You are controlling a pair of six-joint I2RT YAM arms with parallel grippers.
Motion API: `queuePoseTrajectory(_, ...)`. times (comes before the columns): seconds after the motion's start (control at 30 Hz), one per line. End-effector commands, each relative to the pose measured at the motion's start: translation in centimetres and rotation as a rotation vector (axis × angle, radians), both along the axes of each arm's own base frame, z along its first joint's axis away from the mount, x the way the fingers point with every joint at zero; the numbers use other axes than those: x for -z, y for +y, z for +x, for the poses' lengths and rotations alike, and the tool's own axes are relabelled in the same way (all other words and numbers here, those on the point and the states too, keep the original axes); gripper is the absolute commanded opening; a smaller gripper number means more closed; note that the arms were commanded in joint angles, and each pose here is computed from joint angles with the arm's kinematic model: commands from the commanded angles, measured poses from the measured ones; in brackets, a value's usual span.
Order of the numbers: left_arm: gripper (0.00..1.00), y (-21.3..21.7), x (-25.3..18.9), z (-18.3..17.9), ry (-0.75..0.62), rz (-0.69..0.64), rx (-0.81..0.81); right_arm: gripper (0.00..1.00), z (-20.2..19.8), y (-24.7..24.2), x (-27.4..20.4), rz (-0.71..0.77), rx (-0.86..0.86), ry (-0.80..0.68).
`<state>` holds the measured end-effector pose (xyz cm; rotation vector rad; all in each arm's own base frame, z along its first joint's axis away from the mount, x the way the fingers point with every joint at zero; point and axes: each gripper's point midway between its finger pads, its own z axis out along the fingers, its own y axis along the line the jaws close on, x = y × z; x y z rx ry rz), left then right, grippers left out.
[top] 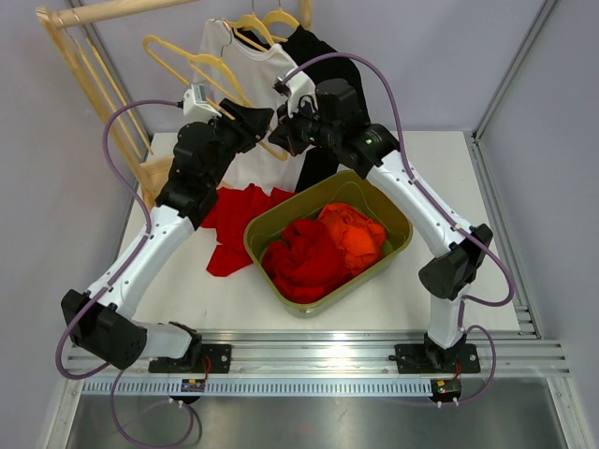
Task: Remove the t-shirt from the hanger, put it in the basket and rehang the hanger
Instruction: Pass the hanger from the right arm to the left
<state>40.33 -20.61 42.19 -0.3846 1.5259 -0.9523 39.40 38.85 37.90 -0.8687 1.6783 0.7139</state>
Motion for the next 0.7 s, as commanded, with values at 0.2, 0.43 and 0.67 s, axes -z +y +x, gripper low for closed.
queuePoseTrajectory(0.2,0.47,-1.05,-2.99,-0.32,-0.075,-0.073,0.055,0.0,-1.96,-0.15,-4.52,0.09,-0.045,-0.061)
queuePoseTrajectory(0.43,0.25,-1.24,-3.42,-0.51,-0.085,-0.08,0.069,0.0,-2.0,-0.13,-4.15,0.089,-0.049,-0.05)
queuePoseTrajectory(0.67,0.1,-1.23,-3.18,-0.61,-0.084,-0.073,0.073,0.0,-2.44,0.04,-4.28,0.095,-0.067,-0.043)
